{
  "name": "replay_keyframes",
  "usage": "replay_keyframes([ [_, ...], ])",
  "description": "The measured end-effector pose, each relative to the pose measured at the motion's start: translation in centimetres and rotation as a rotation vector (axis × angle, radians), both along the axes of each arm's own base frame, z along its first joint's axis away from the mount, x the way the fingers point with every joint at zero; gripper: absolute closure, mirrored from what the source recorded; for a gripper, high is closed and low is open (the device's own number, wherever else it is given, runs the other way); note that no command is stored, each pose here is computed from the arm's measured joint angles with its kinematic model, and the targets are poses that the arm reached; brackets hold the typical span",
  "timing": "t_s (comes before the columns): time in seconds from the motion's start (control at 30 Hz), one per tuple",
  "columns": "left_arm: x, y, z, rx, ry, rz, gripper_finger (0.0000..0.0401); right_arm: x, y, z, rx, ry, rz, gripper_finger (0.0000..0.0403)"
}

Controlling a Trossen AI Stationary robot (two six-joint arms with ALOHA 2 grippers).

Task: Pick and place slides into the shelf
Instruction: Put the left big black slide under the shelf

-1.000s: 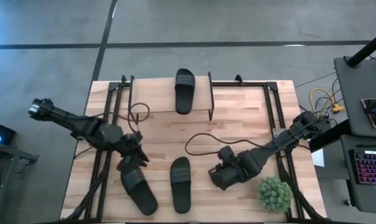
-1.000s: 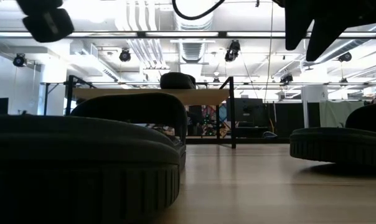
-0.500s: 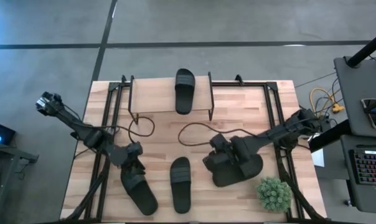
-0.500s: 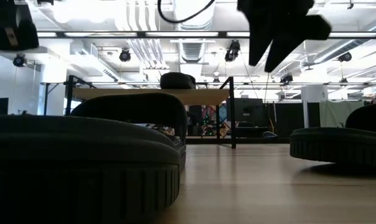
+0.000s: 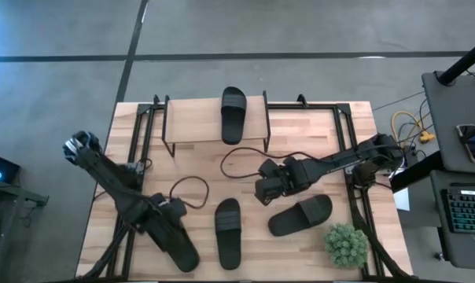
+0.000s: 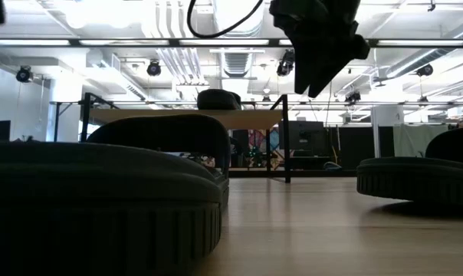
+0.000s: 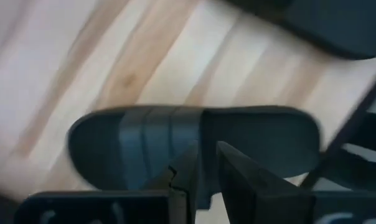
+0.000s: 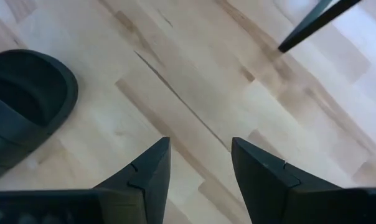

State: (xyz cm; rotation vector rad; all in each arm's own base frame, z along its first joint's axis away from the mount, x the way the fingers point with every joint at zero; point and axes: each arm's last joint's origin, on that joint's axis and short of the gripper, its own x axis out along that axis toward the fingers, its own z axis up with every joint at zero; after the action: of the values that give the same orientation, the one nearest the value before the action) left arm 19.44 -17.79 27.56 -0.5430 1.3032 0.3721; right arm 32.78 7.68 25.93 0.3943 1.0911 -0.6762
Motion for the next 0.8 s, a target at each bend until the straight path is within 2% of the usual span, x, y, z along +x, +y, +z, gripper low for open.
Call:
replay_keyframes([
  [0.27,0.6,-3.6,-0.1,0.116,0.163,0.082,0.0351,0.2,-0.5,0.0,-0.033,0.024,0.073,0.0241],
  [0.53,0.7,-6.5,-2.4,0.109,0.313,0.04,0.0269,0.1,-0.5,-0.2,-0.044,0.039,0.094,0.0241],
  [0.67,1.1,-7.0,-3.0,0.113,0.333,0.099,0.0229,-0.1,-0.5,-0.6,-0.046,0.058,0.101,0.0241],
  [0.8,1.5,-7.1,-2.9,0.1,0.328,0.177,0.0207,-0.2,-0.6,-0.9,-0.028,0.08,0.12,0.0241],
])
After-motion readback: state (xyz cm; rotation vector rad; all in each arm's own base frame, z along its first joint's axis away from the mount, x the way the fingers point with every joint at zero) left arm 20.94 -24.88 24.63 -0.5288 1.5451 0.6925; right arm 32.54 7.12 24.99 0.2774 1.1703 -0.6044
